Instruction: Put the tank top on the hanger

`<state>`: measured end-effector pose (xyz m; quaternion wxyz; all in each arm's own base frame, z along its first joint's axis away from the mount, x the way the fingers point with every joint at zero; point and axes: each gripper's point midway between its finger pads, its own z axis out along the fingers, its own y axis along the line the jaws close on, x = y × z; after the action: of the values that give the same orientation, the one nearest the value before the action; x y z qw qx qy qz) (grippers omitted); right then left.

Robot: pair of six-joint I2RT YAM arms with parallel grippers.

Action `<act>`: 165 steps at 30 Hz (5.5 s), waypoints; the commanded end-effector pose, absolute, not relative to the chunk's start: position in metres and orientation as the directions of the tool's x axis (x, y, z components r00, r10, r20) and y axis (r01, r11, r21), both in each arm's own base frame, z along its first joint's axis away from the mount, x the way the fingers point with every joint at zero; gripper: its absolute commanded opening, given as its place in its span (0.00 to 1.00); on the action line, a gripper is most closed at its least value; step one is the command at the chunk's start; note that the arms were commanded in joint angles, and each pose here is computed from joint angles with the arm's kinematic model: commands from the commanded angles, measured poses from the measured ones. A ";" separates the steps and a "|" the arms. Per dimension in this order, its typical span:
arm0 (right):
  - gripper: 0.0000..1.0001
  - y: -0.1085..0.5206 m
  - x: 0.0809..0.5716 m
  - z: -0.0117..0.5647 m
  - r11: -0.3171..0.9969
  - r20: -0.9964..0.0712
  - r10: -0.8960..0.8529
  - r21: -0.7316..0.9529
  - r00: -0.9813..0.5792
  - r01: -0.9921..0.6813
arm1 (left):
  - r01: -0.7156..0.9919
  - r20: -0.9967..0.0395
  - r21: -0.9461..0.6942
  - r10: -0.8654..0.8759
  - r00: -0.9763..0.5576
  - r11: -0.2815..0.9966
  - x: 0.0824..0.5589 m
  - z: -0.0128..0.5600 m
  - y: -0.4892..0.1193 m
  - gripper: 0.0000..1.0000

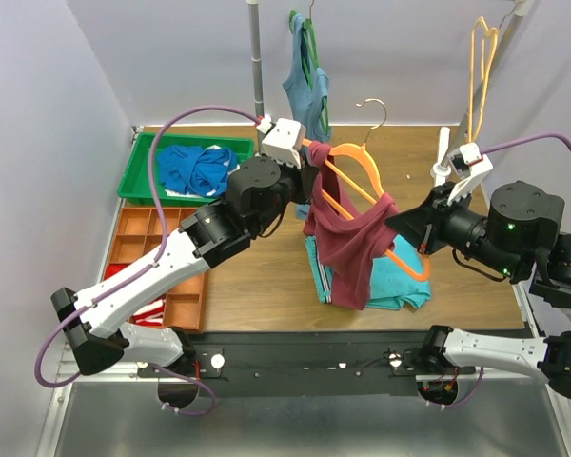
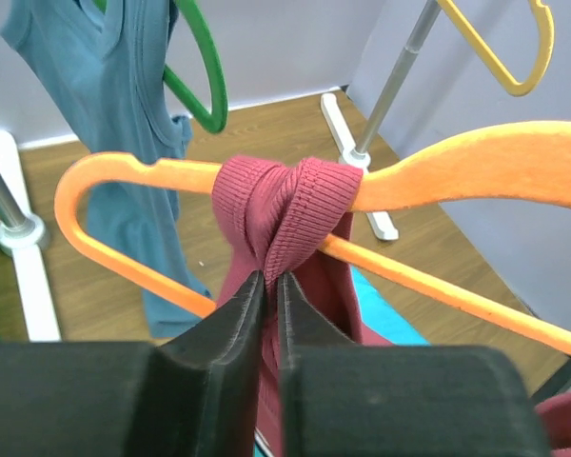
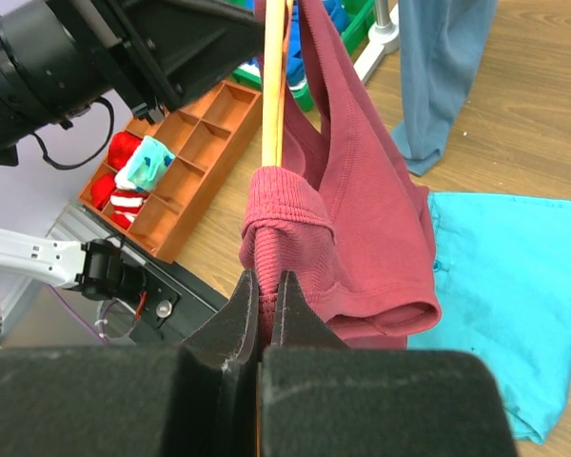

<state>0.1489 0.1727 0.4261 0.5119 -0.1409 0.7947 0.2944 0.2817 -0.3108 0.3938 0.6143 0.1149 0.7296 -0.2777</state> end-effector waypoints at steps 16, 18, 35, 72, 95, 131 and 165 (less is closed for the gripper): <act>0.01 0.174 0.135 0.430 0.738 -0.884 0.100 0.374 -0.457 -0.562 | 0.371 -0.961 -0.268 -0.272 -0.044 0.889 0.294 0.492 -0.261 0.00; 0.01 0.176 0.134 0.435 0.727 -0.886 0.103 0.378 -0.453 -0.573 | 0.358 -0.967 -0.253 -0.244 -0.070 0.899 0.296 0.486 -0.263 0.00; 0.01 0.169 0.137 0.472 0.727 -0.904 0.156 0.378 -0.398 -0.573 | 0.417 -0.962 -0.262 -0.267 -0.047 0.870 0.284 0.504 -0.258 0.89; 0.01 0.163 0.257 0.410 0.998 -0.963 0.027 0.040 -0.270 -0.043 | 0.450 -0.930 -0.368 -0.333 -0.158 0.814 0.241 0.440 -0.226 0.86; 0.01 0.110 0.413 0.468 0.993 -0.971 0.121 0.119 -0.205 0.022 | 0.420 -0.949 -0.315 -0.280 -0.146 0.851 0.232 0.437 -0.201 0.86; 0.01 0.138 0.464 0.483 0.985 -0.984 0.108 0.125 -0.142 -0.117 | 0.408 -0.966 -0.260 -0.232 -0.117 0.875 0.232 0.440 -0.192 0.86; 0.01 0.129 0.416 0.503 0.959 -0.966 0.236 0.249 -0.107 -0.133 | 0.406 -0.966 -0.255 -0.212 -0.147 0.878 0.237 0.422 -0.201 0.87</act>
<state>0.4004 0.1344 0.4667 0.6191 0.0006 0.7737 0.1349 0.2344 -0.2010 0.4203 0.6450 0.0754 0.7224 -0.2376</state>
